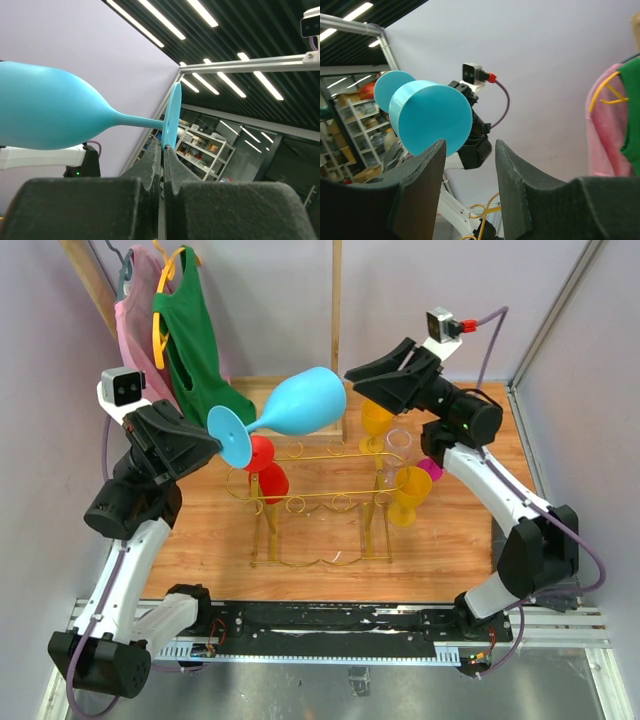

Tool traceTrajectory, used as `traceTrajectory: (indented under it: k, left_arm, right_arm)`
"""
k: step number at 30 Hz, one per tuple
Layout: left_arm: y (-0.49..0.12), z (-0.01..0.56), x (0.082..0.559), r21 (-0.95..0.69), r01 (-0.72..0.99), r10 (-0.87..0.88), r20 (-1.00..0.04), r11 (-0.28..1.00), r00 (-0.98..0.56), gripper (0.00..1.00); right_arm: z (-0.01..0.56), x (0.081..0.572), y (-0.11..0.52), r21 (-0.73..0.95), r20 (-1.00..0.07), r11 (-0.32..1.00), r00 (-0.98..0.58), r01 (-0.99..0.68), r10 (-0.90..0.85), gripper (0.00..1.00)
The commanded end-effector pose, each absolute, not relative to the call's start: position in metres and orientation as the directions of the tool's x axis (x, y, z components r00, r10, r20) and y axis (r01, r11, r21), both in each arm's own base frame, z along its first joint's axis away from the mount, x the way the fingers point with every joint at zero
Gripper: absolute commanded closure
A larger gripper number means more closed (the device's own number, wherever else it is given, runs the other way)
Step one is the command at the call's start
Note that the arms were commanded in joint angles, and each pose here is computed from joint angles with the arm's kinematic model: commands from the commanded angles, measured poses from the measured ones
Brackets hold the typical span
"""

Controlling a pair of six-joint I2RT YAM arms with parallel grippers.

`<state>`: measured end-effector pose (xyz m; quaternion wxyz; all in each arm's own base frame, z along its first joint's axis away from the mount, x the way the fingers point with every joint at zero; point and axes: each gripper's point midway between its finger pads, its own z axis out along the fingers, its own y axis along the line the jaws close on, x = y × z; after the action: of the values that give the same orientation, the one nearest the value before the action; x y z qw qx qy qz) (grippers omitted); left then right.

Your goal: Place the wine glass upside down on the wine glass rack

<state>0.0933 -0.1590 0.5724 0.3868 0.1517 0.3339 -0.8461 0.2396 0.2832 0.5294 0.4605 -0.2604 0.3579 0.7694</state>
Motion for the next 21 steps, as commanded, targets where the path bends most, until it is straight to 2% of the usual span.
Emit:
traceTrajectory:
  k: [1, 6, 10, 12, 16, 21]
  left_arm:
    - [-0.163, 0.586, 0.085, -0.432, 0.802, -0.565, -0.569, -0.412, -0.597, 1.0]
    - [-0.174, 0.589, 0.117, -0.487, 0.851, -0.612, -0.617, -0.195, -0.494, 1.0]
    - [-0.175, 0.58, 0.154, -0.559, 0.828, -0.636, -0.653, 0.039, -0.411, 1.0]
    - [-0.173, 0.575, 0.166, -0.569, 0.814, -0.642, -0.668, 0.115, -0.376, 1.0]
    - [-0.174, 0.557, 0.19, -0.619, 0.768, -0.64, -0.66, 0.166, -0.393, 1.0]
    - [-0.176, 0.528, 0.22, -0.669, 0.718, -0.638, -0.641, 0.192, -0.427, 1.0]
  right_arm:
    - [0.543, 0.238, 0.243, 0.238, -0.743, -0.187, -0.303, -0.953, 0.597, 0.54]
    - [0.546, 0.232, 0.216, 0.217, -0.776, -0.064, -0.212, -0.974, 0.594, 0.53]
    - [0.54, 0.224, 0.212, 0.208, -0.822, 0.042, -0.151, -0.977, 0.548, 0.5]
    - [0.535, 0.223, 0.21, 0.188, -0.847, 0.127, -0.096, -0.974, 0.523, 0.5]
    - [0.524, 0.22, 0.2, 0.178, -0.878, 0.276, -0.026, -0.944, 0.477, 0.5]
    - [0.517, 0.202, 0.189, 0.142, -0.898, 0.371, 0.038, -0.918, 0.438, 0.49]
